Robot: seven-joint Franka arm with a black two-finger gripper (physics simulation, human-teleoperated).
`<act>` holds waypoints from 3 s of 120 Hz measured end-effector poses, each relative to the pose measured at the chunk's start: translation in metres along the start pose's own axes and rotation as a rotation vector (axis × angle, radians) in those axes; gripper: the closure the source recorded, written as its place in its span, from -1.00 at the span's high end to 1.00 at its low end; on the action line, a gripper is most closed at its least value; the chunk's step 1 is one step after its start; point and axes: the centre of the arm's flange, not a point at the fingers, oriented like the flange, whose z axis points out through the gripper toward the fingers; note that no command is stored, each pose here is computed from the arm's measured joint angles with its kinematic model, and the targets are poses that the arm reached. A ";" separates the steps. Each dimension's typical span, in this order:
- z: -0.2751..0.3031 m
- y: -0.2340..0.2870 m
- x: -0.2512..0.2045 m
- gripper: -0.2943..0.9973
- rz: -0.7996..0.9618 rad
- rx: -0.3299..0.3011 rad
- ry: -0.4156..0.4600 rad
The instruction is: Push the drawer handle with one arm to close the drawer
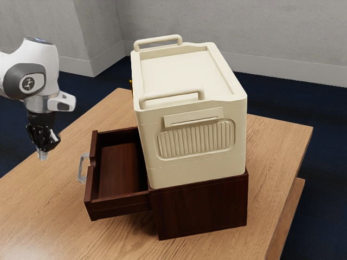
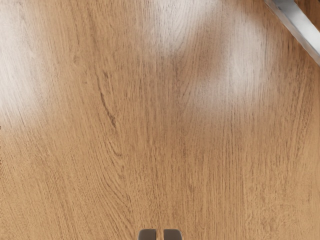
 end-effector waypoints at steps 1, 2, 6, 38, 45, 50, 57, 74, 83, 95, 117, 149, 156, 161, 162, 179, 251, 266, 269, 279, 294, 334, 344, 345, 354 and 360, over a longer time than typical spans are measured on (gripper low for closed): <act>0.002 -0.001 0.000 -0.66 0.003 0.002 0.005; 0.004 -0.002 0.001 -0.66 0.005 0.005 0.010; 0.010 -0.004 0.004 -0.67 0.018 0.016 0.036; 0.052 0.009 0.020 -0.67 0.188 0.097 0.226; 0.054 0.013 0.023 -0.67 0.216 0.109 0.264; 0.054 0.015 0.026 -0.67 0.234 0.118 0.290; 0.054 0.022 0.033 -0.67 0.266 0.135 0.317; 0.062 0.033 0.039 -0.67 0.317 0.148 0.357; 0.063 0.043 0.041 -0.67 0.349 0.151 0.378; 0.062 0.051 0.034 -0.67 0.376 0.141 0.410; 0.047 0.066 0.033 -0.67 0.435 0.149 0.468; 0.037 0.090 0.041 -0.67 0.511 0.171 0.514; 0.035 0.096 0.042 -0.67 0.528 0.174 0.522; 0.034 0.100 0.043 -0.67 0.538 0.176 0.526; 0.034 0.101 0.043 -0.67 0.540 0.176 0.527; 0.031 0.111 0.046 -0.67 0.568 0.183 0.547; 0.019 0.155 0.059 -0.67 0.674 0.221 0.665; 0.020 0.163 0.064 -0.67 0.695 0.236 0.699; 0.019 0.166 0.065 -0.67 0.701 0.238 0.707; 0.019 0.172 0.068 -0.67 0.714 0.246 0.733; 0.019 0.174 0.069 -0.67 0.718 0.251 0.762; 0.023 0.153 0.056 -0.67 0.650 0.208 0.659; 0.012 0.130 0.057 -0.67 0.591 0.206 0.628; 0.009 0.128 0.058 -0.67 0.586 0.207 0.626; -0.004 0.112 0.060 -0.67 0.537 0.203 0.596; -0.013 0.095 0.061 -0.67 0.480 0.179 0.574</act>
